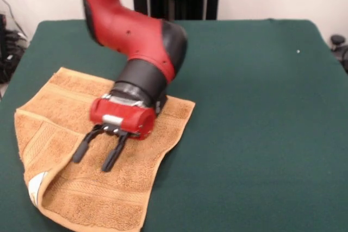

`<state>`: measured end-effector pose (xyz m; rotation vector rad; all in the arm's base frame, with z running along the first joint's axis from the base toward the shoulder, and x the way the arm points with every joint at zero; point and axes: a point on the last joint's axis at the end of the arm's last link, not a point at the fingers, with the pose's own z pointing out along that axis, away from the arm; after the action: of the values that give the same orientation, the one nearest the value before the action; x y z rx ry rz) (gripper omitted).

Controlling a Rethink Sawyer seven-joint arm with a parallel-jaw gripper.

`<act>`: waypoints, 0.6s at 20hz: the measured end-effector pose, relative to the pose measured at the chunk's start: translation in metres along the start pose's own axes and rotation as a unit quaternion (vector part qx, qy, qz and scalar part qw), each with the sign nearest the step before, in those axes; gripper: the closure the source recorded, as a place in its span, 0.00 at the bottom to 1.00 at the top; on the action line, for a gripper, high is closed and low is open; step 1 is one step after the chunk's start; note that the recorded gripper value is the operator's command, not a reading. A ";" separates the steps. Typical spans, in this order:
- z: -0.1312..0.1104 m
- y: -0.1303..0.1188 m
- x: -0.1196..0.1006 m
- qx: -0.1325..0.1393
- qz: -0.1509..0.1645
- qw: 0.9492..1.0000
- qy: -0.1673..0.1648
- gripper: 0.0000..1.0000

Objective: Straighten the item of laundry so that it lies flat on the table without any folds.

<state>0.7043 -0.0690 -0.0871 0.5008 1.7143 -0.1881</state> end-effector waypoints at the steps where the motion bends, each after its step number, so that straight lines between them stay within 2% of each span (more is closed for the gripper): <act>1: -0.004 0.005 0.000 -0.003 -0.005 1.000 -0.009 0.00; 4: -0.015 0.016 0.004 -0.017 -0.021 0.999 -0.022 0.00; 6: -0.022 0.018 0.011 -0.024 -0.037 0.999 -0.018 0.00; 12: -0.024 0.003 0.019 -0.014 -0.059 0.998 0.005 0.00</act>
<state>0.6816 -0.0528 -0.1001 0.3814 1.7542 -0.2472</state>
